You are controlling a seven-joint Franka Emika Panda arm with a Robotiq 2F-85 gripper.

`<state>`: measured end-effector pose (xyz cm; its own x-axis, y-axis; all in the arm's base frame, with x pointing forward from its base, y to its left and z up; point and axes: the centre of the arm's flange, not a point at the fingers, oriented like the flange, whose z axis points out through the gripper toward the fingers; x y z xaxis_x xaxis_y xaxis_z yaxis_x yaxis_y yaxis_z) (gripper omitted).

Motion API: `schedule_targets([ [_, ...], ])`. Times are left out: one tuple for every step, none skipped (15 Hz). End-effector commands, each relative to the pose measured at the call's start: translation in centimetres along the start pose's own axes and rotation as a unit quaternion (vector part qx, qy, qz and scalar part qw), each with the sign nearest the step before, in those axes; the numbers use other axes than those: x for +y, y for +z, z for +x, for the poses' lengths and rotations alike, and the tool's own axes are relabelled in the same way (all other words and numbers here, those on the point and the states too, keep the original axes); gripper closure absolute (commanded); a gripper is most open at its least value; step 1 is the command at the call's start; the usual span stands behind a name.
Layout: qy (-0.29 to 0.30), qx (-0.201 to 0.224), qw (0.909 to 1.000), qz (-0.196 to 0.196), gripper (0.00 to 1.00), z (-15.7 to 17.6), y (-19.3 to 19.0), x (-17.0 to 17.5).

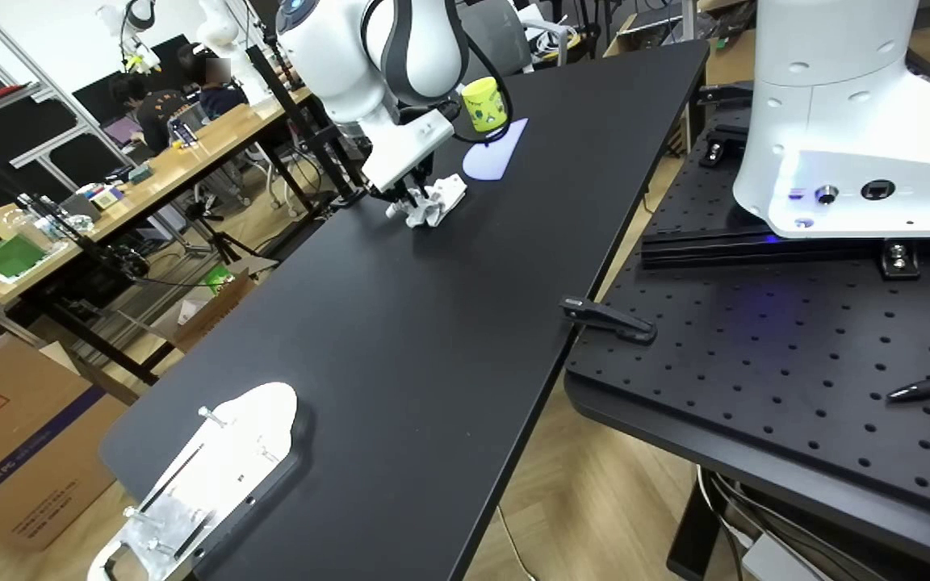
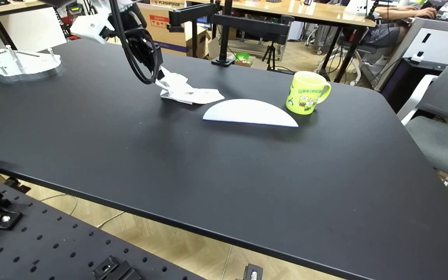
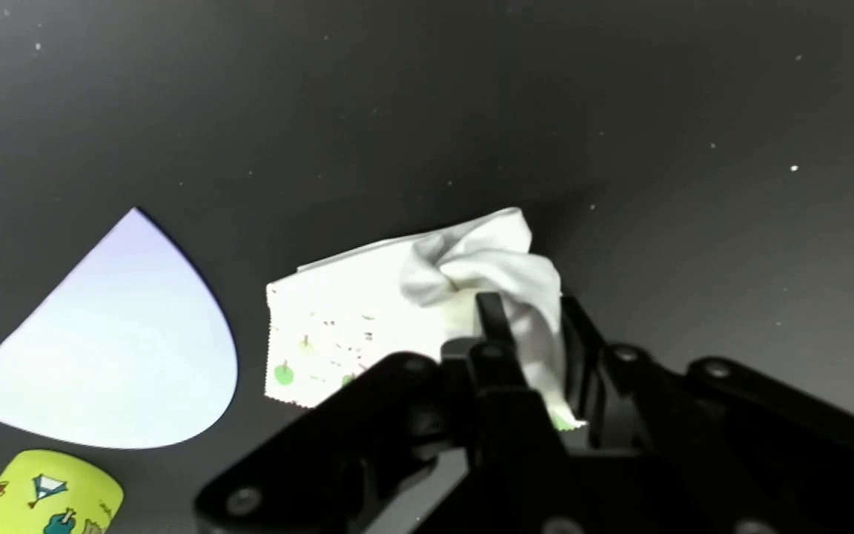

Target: Take the cloth from the table, hang it on the black stand, drop it from the stand, then pick it up and hang it on the stand

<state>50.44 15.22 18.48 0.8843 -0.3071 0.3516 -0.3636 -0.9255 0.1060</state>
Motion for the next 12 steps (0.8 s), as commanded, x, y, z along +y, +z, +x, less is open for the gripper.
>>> schedule_targets([
  [-0.02, -0.004, 0.9996, 0.02, 1.0, -0.7, -0.9, -0.4],
  [-0.024, -0.006, 0.9995, 0.02, 1.0, -0.9, -1.5, -0.5],
  [-0.03, -0.007, 0.9994, 0.018, 1.0, -1.0, -2.4, -0.5],
  [-0.036, -0.006, 0.9991, 0.019, 1.0, -0.9, -3.4, -0.6],
  [-0.042, -0.001, 0.999, 0.015, 0.99, -0.6, -4.7, -0.7],
  [-0.047, 0.001, 0.9988, 0.014, 0.99, -0.2, -5.9, -0.8],
  [-0.049, 0.008, 0.9987, 0.011, 0.99, 0.6, -7.5, -0.8],
  [-0.051, 0.013, 0.9986, 0.009, 0.99, 1.3, -9.0, -0.8],
  [-0.053, 0.022, 0.9983, 0.009, 0.99, 2.4, -10.8, -0.9],
  [-0.053, 0.029, 0.9981, 0.008, 0.99, 3.3, -12.4, -0.9],
  [-0.05, 0.039, 0.998, 0.008, 0.99, 4.3, -14.2, -0.9],
  [-0.048, 0.046, 0.9978, 0.007, 0.99, 5.2, -15.8, -0.8],
])
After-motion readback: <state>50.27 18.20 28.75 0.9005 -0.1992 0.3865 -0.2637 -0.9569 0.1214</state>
